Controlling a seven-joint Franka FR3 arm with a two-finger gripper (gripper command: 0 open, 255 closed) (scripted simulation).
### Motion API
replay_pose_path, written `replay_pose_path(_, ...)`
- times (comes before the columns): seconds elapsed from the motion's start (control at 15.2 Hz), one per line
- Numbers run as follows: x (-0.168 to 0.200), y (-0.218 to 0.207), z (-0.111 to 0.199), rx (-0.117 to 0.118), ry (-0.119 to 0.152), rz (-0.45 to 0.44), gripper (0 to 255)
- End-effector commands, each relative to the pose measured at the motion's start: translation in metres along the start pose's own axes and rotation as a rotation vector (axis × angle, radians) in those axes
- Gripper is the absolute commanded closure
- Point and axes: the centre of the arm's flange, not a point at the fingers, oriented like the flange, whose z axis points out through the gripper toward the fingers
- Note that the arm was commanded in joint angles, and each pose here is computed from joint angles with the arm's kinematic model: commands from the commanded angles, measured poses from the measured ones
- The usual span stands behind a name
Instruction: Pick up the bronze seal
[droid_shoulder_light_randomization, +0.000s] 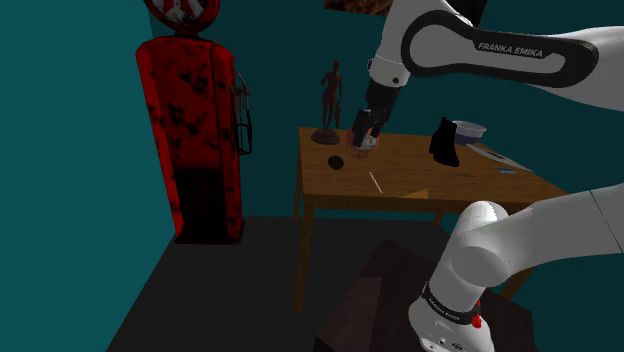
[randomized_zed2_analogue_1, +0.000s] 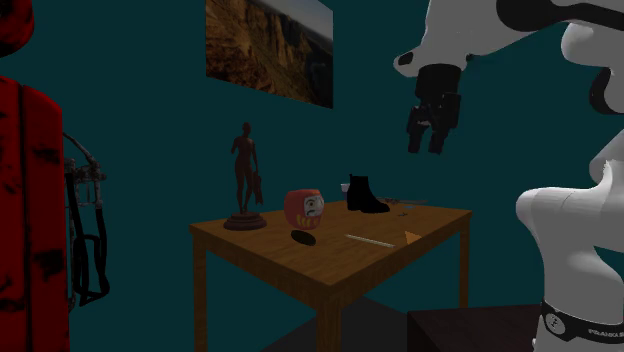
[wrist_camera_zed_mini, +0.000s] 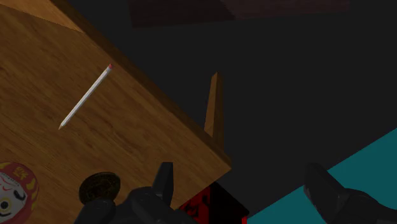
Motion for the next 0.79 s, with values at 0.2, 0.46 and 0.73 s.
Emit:
replay_pose_path(0.2, 0.025, 0.017, 0.024, -0.001, 0.005, 0.060, 0)
replay_pose_path(0.46, 0.058, 0.042, 0.056, -0.003, 0.012, 0.139, 0)
replay_pose_path(0.73, 0.089, 0.070, 0.087, -0.004, 0.020, 0.218, 0)
